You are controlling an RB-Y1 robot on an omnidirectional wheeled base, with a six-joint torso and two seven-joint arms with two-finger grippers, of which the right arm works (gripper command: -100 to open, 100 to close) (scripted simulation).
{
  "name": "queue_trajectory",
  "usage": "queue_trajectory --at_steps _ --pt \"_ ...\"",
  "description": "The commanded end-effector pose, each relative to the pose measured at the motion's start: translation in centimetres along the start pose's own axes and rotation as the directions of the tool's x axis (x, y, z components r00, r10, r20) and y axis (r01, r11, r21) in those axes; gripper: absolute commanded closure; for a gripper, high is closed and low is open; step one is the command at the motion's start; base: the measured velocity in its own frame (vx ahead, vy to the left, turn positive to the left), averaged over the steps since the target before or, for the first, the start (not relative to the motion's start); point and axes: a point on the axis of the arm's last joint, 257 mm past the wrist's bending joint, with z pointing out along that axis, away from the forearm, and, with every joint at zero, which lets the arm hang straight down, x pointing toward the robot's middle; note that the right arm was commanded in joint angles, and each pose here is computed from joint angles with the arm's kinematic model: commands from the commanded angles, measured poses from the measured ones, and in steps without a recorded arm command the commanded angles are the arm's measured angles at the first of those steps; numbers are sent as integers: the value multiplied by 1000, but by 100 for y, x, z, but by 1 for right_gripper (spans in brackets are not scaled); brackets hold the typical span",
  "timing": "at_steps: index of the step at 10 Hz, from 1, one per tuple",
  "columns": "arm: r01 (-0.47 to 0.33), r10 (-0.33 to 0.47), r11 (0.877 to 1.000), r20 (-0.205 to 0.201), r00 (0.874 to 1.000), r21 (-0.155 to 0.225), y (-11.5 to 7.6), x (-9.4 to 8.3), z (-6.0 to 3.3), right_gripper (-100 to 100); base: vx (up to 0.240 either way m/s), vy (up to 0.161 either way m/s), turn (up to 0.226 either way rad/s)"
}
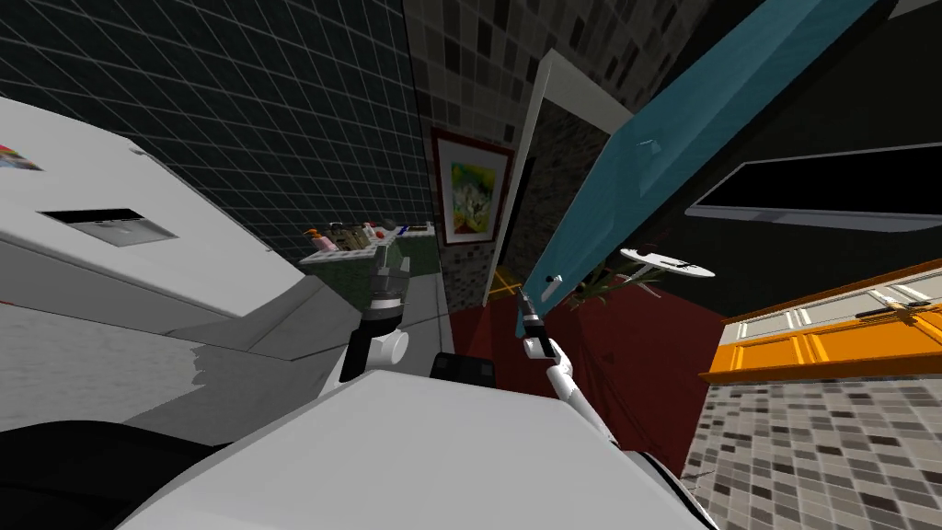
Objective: Pull the door open
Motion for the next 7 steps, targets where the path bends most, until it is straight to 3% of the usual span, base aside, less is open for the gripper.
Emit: queue_trajectory --at_steps 1,7 --pt "46 -46 999 -18 999 12 -115 25 6 -100 65 -63 217" --pt "160 -157 986 -67 985 47 -444 47 1 -100 48 -62 129"
